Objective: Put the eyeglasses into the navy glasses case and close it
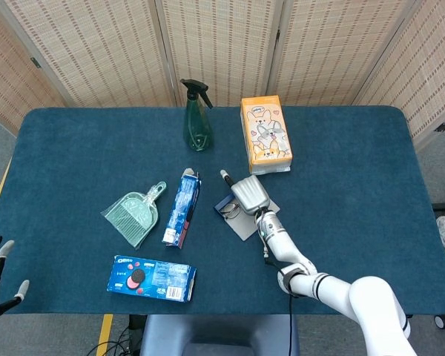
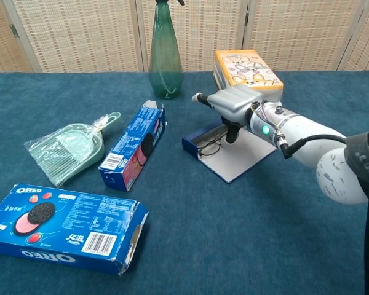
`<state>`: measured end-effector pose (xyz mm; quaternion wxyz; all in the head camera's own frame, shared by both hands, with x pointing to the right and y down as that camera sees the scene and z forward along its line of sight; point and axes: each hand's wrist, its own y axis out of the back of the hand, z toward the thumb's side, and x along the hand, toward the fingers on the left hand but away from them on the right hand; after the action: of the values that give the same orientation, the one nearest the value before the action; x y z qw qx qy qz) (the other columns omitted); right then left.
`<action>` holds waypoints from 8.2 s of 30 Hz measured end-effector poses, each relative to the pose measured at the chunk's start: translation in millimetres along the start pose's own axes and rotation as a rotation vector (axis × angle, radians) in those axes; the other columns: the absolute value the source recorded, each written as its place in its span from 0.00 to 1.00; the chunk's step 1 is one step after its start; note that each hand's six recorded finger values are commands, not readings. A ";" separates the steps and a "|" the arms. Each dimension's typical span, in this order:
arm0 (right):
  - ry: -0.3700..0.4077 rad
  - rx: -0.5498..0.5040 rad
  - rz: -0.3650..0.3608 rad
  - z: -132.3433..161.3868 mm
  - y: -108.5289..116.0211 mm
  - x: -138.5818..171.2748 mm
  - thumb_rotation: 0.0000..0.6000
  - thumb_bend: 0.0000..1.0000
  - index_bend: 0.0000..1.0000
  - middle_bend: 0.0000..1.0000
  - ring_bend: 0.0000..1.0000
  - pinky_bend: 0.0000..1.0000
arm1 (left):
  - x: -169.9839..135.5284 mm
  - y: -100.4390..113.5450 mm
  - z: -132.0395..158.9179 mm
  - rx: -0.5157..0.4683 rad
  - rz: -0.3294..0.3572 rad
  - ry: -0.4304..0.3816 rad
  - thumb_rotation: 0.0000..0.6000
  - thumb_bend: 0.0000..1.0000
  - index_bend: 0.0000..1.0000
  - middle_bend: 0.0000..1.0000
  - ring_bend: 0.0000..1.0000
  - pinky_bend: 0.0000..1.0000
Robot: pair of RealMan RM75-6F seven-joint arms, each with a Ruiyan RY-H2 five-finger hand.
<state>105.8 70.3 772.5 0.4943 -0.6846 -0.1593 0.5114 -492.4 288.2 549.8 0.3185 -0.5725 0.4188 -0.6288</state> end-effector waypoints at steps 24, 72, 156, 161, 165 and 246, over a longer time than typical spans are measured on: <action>0.001 0.015 0.078 -2.2 -5.3 1.1 1.00 0.33 0.36 1.00 1.00 1.00 | -0.7 1.7 0.5 -0.003 0.007 -0.004 1.00 0.36 0.10 0.00 0.01 0.14; 0.062 -0.069 0.051 -36.9 -0.5 72.5 1.00 0.26 0.02 1.00 1.00 1.00 | 1.8 0.2 9.1 -0.006 0.003 -0.027 1.00 0.36 0.10 0.00 0.01 0.14; 0.115 -0.101 -0.100 -48.5 -32.4 120.9 1.00 0.36 0.42 1.00 1.00 1.00 | -0.6 -0.6 6.1 -0.010 0.003 -0.023 1.00 0.36 0.10 0.00 0.01 0.14; 0.122 -0.103 -0.108 -42.5 -28.2 113.6 1.00 0.40 0.49 1.00 1.00 1.00 | -0.7 -0.5 5.5 -0.009 0.003 -0.021 1.00 0.36 0.10 0.00 0.01 0.14; 0.125 -0.103 -0.106 -39.9 -27.9 110.5 1.00 0.43 0.58 1.00 1.00 1.00 | -0.8 -0.6 4.7 -0.009 0.002 -0.018 1.00 0.36 0.10 0.00 0.01 0.14; 0.147 -0.066 -0.014 -19.5 20.2 61.3 1.00 0.28 0.22 1.00 1.00 1.00 | -4.4 2.0 -0.1 -0.013 0.001 -0.009 1.00 0.36 0.10 0.00 0.01 0.14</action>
<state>142.9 95.4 722.1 0.4854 -0.7352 -0.1441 0.4507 -492.0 291.1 546.0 0.3169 -0.5773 0.4216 -0.6234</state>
